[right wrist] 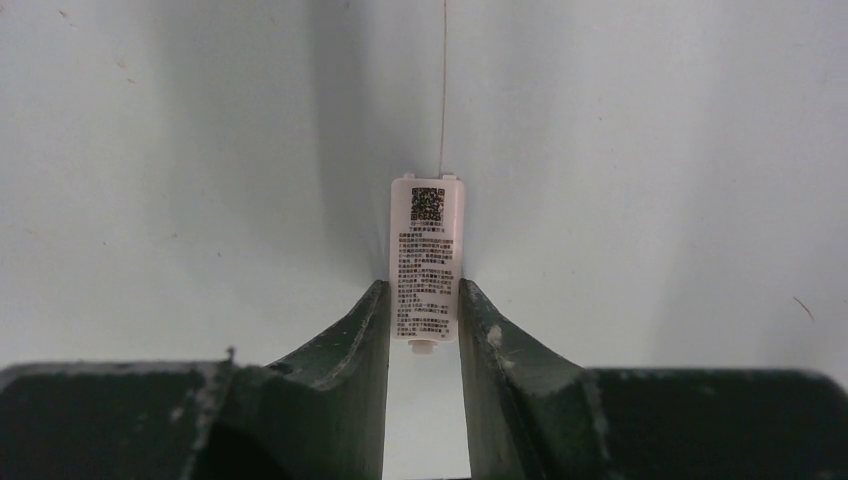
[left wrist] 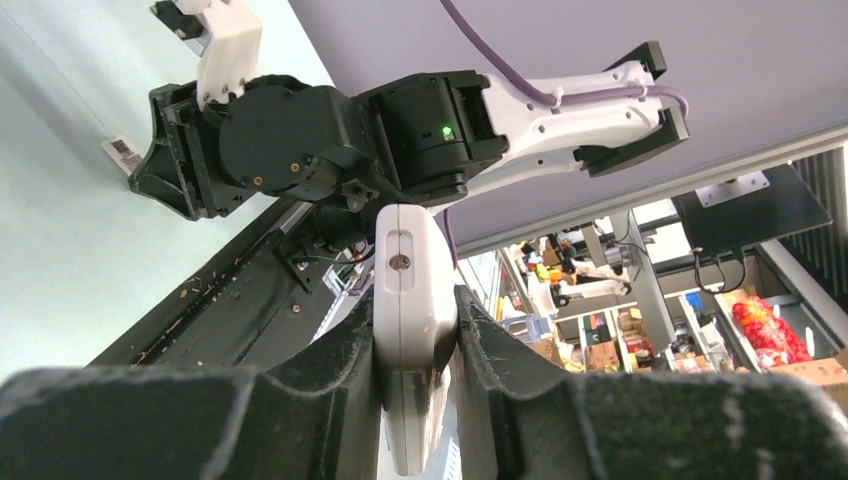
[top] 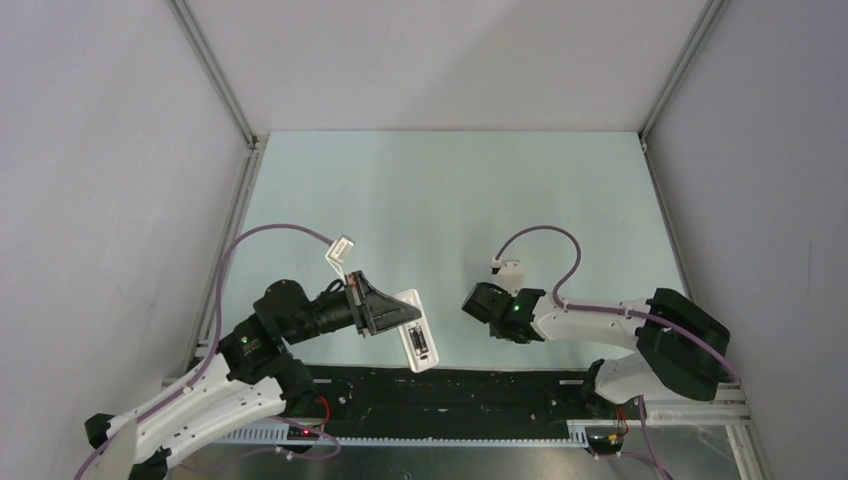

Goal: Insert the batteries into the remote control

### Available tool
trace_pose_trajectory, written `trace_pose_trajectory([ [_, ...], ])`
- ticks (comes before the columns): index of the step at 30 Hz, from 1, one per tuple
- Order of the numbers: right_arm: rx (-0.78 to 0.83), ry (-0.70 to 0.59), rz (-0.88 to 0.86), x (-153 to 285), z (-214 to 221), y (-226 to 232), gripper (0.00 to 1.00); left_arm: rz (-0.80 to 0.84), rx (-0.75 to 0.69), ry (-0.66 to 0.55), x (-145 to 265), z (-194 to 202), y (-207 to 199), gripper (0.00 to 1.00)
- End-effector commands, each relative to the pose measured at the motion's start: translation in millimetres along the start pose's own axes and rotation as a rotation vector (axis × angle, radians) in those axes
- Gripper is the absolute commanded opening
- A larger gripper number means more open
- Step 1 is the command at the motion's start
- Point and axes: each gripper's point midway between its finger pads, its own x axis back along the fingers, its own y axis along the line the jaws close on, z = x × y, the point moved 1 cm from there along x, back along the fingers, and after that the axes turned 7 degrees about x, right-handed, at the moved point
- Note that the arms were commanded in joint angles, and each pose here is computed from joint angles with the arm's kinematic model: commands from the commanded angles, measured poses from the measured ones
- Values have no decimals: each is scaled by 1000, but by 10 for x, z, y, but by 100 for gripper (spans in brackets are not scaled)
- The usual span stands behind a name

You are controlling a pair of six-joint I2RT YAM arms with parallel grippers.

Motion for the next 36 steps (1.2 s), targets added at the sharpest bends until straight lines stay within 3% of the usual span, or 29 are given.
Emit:
trace_pose_trajectory([
  [1,21,-28,-21,178,-55,-44,24,19,26,-72,-7,-113,-42,0],
  [8,126,-88,-230,599,-143,107,18,-31,139,-214,-72,-263,253,0],
  [14,254,-202,-453,1223,-253,245,16,-64,177,-297,-144,-377,419,0],
  [21,416,-289,-494,1788,-431,189,15,-76,189,-353,-187,-454,518,0],
  [29,483,-428,-600,2565,-913,350,16,-52,168,-447,-118,-573,568,0],
  [36,637,-351,-603,2629,-946,619,18,-41,196,-437,-158,-560,564,0],
])
